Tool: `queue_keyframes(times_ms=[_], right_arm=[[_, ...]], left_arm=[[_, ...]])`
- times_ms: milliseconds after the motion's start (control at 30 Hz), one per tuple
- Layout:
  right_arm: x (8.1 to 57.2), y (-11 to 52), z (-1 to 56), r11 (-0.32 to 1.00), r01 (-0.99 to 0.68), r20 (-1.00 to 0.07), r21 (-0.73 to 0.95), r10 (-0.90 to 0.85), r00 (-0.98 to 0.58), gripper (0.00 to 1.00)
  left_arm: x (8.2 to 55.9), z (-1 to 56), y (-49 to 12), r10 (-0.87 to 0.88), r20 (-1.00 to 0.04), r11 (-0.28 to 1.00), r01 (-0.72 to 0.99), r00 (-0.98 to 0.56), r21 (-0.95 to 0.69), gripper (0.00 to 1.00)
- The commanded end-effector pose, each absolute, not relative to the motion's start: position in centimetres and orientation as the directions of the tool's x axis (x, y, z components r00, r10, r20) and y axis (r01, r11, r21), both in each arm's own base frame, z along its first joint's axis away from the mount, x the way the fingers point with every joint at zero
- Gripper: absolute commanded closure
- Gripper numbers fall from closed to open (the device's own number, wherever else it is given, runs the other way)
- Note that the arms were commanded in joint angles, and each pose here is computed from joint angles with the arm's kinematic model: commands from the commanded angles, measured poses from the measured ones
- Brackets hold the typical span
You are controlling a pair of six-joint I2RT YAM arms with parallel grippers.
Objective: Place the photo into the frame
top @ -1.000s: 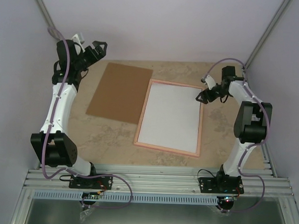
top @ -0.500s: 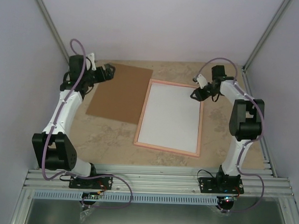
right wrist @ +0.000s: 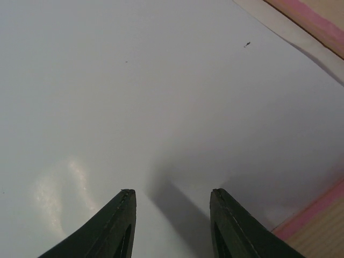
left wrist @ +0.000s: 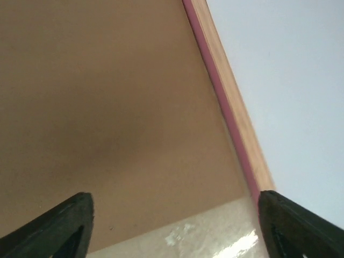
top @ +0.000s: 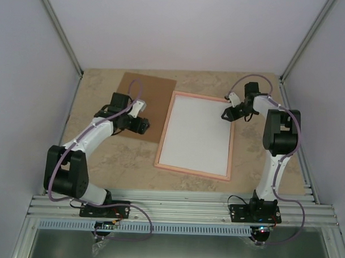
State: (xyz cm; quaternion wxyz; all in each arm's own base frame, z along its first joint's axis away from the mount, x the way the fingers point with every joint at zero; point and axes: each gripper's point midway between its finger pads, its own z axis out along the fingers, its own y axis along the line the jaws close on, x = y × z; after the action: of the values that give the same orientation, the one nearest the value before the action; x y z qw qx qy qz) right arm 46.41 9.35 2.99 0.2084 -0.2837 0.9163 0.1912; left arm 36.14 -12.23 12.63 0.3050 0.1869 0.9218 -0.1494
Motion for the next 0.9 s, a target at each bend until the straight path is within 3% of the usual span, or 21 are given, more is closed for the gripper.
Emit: queue_keyframes(times_ms=[0,333,533,700,867], right_arm=[[46.7,7.8,1.2,0.795,-0.568,-0.453,0.212,-0.435,-0.778,0.6],[47.5,1.2,1.2,0.824,-0.553,-0.441,0.121,-0.455,-0.774,0.6],[50.1,0.1,4.3,0.807,-0.588,-0.526,0.061,-0.475,-0.706,0.54],[51.2,3.2,10.1,0.766,-0.631,-0.662,0.126,-0.409,-0.629,0.41],[51.5,6.1,16.3,0.729,-0.682,-0.787,0.068,-0.38,-0.485,0.23]], left_arm=[[35.2,10.4,-13.2,0.419,-0.589,0.828,0.557,-0.69,-0.063,0.2],[36.4,6.9,-17.7,0.506,-0.538,0.771,0.634,-0.674,-0.068,0.3],[36.0,5.5,-22.7,0.599,-0.523,0.689,0.723,-0.607,-0.049,0.31],[34.3,4.1,-27.3,0.693,-0.488,0.592,0.805,-0.531,-0.034,0.35],[32.6,3.3,-30.1,0.722,-0.482,0.538,0.841,-0.496,-0.06,0.34]])
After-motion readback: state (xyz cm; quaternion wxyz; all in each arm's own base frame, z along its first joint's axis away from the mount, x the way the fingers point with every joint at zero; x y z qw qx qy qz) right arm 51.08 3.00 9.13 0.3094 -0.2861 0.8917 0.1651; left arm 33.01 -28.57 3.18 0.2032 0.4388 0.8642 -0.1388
